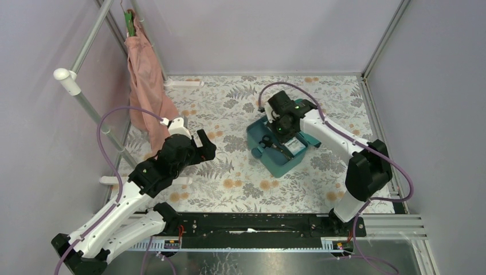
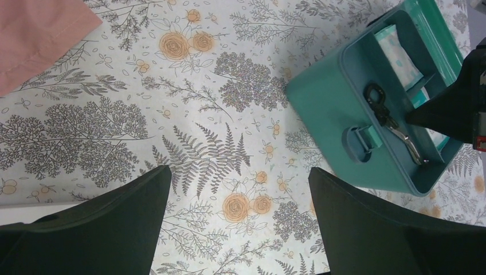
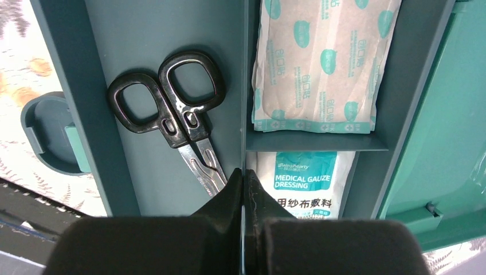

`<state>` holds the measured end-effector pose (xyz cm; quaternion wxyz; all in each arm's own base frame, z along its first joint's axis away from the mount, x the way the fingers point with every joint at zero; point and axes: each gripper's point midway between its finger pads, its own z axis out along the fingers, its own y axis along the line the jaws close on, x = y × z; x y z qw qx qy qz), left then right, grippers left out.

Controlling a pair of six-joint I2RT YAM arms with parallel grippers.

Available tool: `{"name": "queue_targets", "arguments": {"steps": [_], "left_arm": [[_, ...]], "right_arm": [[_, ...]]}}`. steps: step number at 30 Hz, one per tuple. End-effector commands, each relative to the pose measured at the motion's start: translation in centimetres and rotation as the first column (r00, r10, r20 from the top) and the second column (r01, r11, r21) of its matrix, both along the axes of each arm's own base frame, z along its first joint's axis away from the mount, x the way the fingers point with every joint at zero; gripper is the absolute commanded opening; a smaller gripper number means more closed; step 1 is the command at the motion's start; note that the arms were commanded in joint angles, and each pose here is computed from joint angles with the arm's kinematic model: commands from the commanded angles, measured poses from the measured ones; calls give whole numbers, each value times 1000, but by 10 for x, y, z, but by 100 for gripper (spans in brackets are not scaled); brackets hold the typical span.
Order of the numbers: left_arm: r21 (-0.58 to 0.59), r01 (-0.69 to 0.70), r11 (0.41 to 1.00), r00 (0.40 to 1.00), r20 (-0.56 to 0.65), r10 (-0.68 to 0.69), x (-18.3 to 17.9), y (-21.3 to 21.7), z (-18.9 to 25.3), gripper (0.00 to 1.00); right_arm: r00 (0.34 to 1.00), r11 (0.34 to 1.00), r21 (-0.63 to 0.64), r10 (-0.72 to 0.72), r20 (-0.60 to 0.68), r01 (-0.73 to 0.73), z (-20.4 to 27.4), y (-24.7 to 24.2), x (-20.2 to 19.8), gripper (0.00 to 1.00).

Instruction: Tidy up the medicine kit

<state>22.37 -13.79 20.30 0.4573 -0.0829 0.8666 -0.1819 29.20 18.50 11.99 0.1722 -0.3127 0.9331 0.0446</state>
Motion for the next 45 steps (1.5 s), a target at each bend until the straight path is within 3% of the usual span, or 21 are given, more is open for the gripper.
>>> {"name": "queue_targets", "arguments": {"steps": [1, 7, 19, 24, 28, 31, 34, 37, 39, 45], "left_arm": [[-27, -7, 1000, 1000, 11, 7, 0, -1, -2, 99], [-27, -20, 999, 1000, -6, 20, -4, 3, -10, 99], [-10, -38, 999, 999, -9, 38, -4, 8, -14, 99], [-9, -35, 999, 999, -7, 35, -4, 7, -15, 99], [-24, -2, 1000, 1000, -6, 2, -3, 0, -14, 99], [-36, 27, 999, 1000, -11, -27, 0, -9, -15, 99], [-42, 45, 998, 999, -17, -46, 5, -18, -15, 99], [-47, 57, 997, 998, -23, -58, 13, -27, -17, 99], [-48, 64, 997, 997, -30, -66, 17, -33, -20, 99], [-97, 76, 992, 996, -45, -81, 31, -51, -23, 99]], "right_arm": [[990, 988, 88, 135, -37, -131, -3, 62, -21, 2], [984, 973, 148, 176, 5, -175, 11, 106, -19, 13], [975, 951, 248, 146, 165, -184, 83, 113, -8, 40], [962, 930, 361, -30, 270, -72, 115, 94, 9, 42], [887, 827, 542, -356, 295, 152, 145, 34, 52, 44], [753, 700, 613, -610, 247, 366, 147, -35, 75, 46], [619, 540, 647, -774, 132, 538, 126, -98, 86, 48], [485, 380, 642, -874, 14, 666, 93, -156, 90, 50], [429, 311, 620, -902, -46, 720, 69, -178, 90, 51], [398, 239, 547, -897, -193, 803, 5, -189, 87, 52]]}}
